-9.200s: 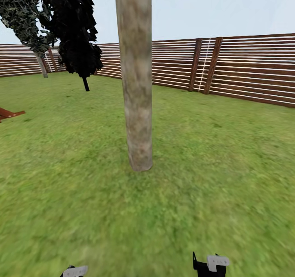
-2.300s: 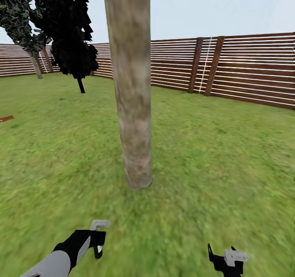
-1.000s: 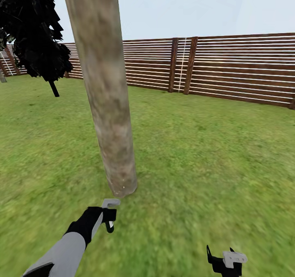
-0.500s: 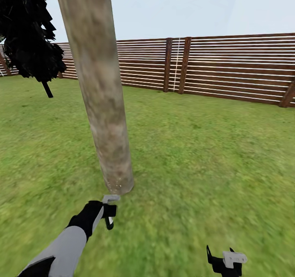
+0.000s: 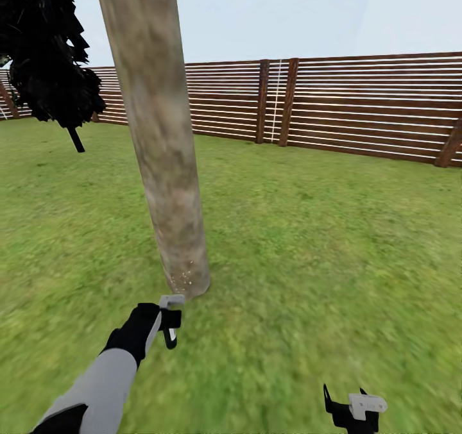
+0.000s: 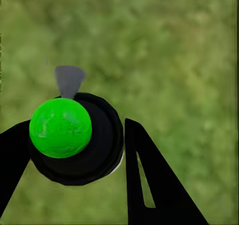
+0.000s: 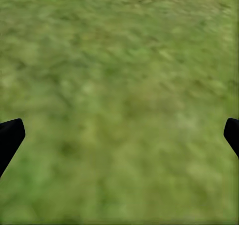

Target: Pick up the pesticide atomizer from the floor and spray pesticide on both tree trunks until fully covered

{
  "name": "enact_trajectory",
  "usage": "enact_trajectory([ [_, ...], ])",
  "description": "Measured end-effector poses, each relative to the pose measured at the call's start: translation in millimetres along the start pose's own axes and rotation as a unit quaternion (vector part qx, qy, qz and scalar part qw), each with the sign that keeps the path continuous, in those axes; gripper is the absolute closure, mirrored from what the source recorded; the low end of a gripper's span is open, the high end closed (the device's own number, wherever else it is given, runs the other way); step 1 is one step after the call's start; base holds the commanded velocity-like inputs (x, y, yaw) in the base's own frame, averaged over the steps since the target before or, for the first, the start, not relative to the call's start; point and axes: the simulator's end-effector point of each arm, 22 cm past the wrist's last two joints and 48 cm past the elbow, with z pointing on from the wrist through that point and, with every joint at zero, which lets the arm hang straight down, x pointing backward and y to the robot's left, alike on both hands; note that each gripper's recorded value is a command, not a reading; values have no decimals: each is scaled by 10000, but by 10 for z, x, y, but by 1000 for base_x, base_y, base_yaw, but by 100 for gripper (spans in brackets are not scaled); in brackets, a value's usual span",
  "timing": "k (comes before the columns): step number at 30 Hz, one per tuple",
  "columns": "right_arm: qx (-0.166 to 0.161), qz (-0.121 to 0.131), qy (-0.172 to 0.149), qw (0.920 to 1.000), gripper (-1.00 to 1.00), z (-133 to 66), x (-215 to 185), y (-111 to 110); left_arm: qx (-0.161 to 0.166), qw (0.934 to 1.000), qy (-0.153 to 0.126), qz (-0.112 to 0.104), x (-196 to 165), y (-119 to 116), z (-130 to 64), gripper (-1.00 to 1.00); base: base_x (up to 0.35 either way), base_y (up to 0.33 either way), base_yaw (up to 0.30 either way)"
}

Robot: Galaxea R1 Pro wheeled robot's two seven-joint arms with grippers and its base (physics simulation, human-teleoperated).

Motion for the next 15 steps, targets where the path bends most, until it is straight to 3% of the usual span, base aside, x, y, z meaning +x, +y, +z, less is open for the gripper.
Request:
enact_trajectory([
  [7, 10, 4, -1, 10000, -100, 0, -1, -4, -337, 9993, -165, -86, -271, 448, -171, 100, 0, 0, -109],
  [9, 11, 4, -2, 10000, -100, 0, -1, -5, -298, 9994, -160, -106, -275, 398, -178, 100, 0, 0, -27],
  [12, 12, 5, 1, 10000, -100, 0, 0, -6, -59, 9998, -158, -94, -284, 52, -166, 100, 0, 0, -3],
  [14, 12, 5, 1, 10000, -100, 0, 1, -6, -30, 9998, -165, 48, -304, -39, -170, 100, 0, 0, 0],
  [15, 12, 5, 2, 10000, -100, 0, 1, -6, -47, 9996, -23, 272, -269, -108, -181, 100, 0, 0, 0],
])
